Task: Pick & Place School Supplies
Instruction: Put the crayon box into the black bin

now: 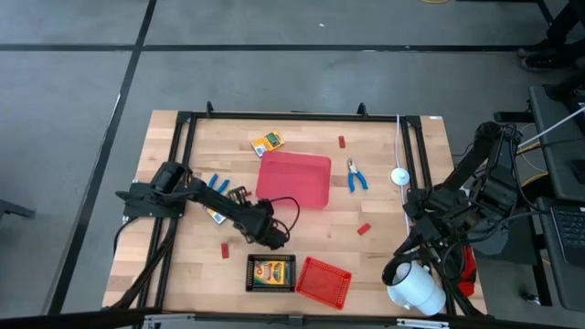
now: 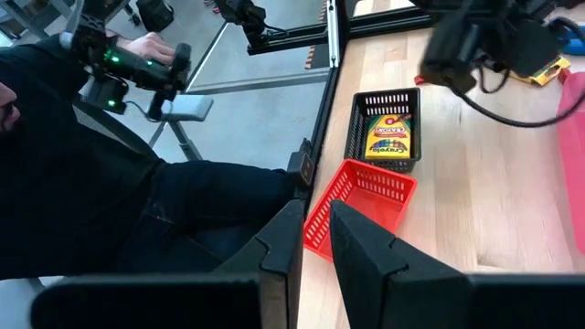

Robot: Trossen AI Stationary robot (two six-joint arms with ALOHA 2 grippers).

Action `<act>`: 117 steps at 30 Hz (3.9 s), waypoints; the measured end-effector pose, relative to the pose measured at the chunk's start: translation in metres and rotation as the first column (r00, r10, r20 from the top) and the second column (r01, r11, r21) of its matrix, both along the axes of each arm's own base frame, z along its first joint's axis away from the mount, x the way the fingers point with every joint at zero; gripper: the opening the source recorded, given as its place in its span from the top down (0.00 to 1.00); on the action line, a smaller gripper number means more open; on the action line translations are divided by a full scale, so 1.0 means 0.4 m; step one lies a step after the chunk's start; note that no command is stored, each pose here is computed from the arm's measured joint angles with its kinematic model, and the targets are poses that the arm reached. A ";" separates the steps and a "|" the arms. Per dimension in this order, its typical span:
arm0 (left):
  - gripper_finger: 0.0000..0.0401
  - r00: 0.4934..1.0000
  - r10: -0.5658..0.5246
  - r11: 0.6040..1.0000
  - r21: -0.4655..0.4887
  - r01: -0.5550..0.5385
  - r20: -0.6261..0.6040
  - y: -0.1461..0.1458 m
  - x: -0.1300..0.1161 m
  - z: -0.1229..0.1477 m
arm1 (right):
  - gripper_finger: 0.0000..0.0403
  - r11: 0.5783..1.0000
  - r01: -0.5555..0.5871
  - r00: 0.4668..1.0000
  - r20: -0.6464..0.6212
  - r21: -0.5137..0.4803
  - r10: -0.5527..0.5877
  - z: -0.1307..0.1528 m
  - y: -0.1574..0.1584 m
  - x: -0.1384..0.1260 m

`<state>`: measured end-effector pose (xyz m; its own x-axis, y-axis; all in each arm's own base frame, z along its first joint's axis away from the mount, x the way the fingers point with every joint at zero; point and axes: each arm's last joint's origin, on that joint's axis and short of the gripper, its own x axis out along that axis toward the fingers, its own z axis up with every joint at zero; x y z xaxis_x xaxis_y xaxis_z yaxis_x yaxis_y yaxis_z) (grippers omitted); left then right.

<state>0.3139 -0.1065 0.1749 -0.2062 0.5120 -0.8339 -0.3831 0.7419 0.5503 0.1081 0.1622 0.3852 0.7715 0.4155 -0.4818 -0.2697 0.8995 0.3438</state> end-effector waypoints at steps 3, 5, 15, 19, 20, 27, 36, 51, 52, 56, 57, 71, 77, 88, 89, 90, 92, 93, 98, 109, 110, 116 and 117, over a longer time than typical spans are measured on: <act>1.00 0.999 -0.006 1.000 0.008 0.005 0.039 -0.020 0.003 0.014 | 0.85 1.000 0.000 1.000 0.000 -0.001 0.000 0.000 0.000 0.000; 1.00 0.999 -0.004 0.999 0.035 0.002 0.052 -0.028 -0.004 0.010 | 0.85 1.000 -0.002 1.000 0.002 -0.004 0.002 0.000 0.000 0.000; 0.80 0.996 0.087 0.996 -0.014 -0.087 0.000 -0.032 -0.049 -0.057 | 0.85 1.000 -0.015 1.000 0.008 0.009 0.015 0.003 0.006 -0.004; 0.66 0.996 0.088 0.996 -0.031 -0.088 -0.017 -0.030 -0.059 -0.073 | 0.85 1.000 -0.013 1.000 0.008 0.016 0.013 0.003 0.007 -0.004; 0.63 0.996 0.086 0.996 -0.033 -0.087 -0.026 -0.028 -0.062 -0.079 | 0.85 1.000 -0.013 1.000 0.009 0.017 0.013 0.003 0.007 -0.004; 0.52 0.993 0.087 0.996 -0.007 -0.088 -0.075 -0.010 -0.096 -0.120 | 0.85 1.000 -0.012 1.000 0.009 0.022 0.011 0.004 0.007 -0.003; 0.52 0.988 0.092 0.995 0.037 -0.088 -0.126 0.019 -0.126 -0.145 | 0.85 0.999 -0.007 1.000 0.017 0.031 0.006 0.006 0.008 -0.002; 0.94 0.982 0.119 0.991 0.079 -0.108 -0.149 0.027 -0.136 -0.137 | 0.85 0.999 0.011 0.999 0.031 0.034 -0.012 0.009 0.008 -0.001; 0.97 0.981 0.123 0.991 0.073 -0.114 -0.148 0.027 -0.136 -0.137 | 0.85 0.999 0.011 0.999 0.031 0.034 -0.012 0.009 0.008 -0.001; 0.99 0.979 0.130 0.991 0.050 -0.123 -0.156 0.021 -0.139 -0.134 | 0.85 0.999 0.011 0.999 0.031 0.034 -0.012 0.009 0.008 -0.001; 0.99 0.979 0.128 0.991 0.051 -0.121 -0.156 0.020 -0.140 -0.133 | 0.85 0.999 0.011 0.999 0.031 0.034 -0.012 0.009 0.008 -0.001; 0.84 0.991 0.123 0.992 -0.014 -0.124 -0.046 0.014 -0.150 -0.139 | 0.85 1.000 0.007 0.999 0.035 0.027 -0.008 0.008 0.008 -0.001; 0.74 0.988 0.135 0.991 0.024 -0.133 -0.081 0.040 -0.175 -0.160 | 0.85 0.999 0.016 0.999 0.036 0.029 -0.017 0.009 0.007 0.000; 0.69 0.979 0.152 0.987 0.077 -0.142 -0.138 0.058 -0.192 -0.162 | 0.85 0.999 0.016 0.999 0.036 0.029 -0.017 0.009 0.007 0.000; 0.69 0.975 0.161 0.985 0.087 -0.149 -0.153 0.062 -0.197 -0.163 | 0.85 0.999 0.017 0.999 0.036 0.029 -0.018 0.009 0.007 0.000; 0.69 0.972 0.167 0.983 0.097 -0.153 -0.167 0.065 -0.202 -0.164 | 0.85 0.999 0.017 0.999 0.036 0.030 -0.018 0.009 0.007 0.000; 0.69 0.968 0.175 0.982 0.105 -0.158 -0.180 0.071 -0.210 -0.168 | 0.85 0.999 0.017 0.999 0.036 0.030 -0.018 0.009 0.007 0.000; 0.69 0.966 0.180 0.981 0.107 -0.162 -0.186 0.074 -0.213 -0.170 | 0.85 0.999 0.017 0.999 0.036 0.030 -0.018 0.009 0.007 0.000; 0.72 0.963 0.183 0.980 0.117 -0.162 -0.200 0.081 -0.216 -0.170 | 0.85 0.999 0.017 0.999 0.036 0.031 -0.018 0.009 0.007 0.000; 0.99 0.967 0.169 0.981 0.129 -0.146 -0.190 0.076 -0.216 -0.168 | 0.85 0.999 0.034 0.998 0.044 0.028 -0.035 0.009 0.006 0.001; 0.99 0.968 0.165 0.981 0.128 -0.142 -0.188 0.073 -0.215 -0.167 | 0.85 0.999 0.034 0.998 0.044 0.028 -0.035 0.009 0.006 0.001; 1.00 0.978 0.141 0.986 0.106 -0.126 -0.151 0.048 -0.194 -0.149 | 0.85 0.999 0.036 0.998 0.045 0.027 -0.037 0.009 0.006 0.001; 1.00 0.981 0.134 0.988 0.098 -0.121 -0.143 0.042 -0.188 -0.145 | 0.85 0.999 0.039 0.998 0.047 0.026 -0.040 0.009 0.006 0.001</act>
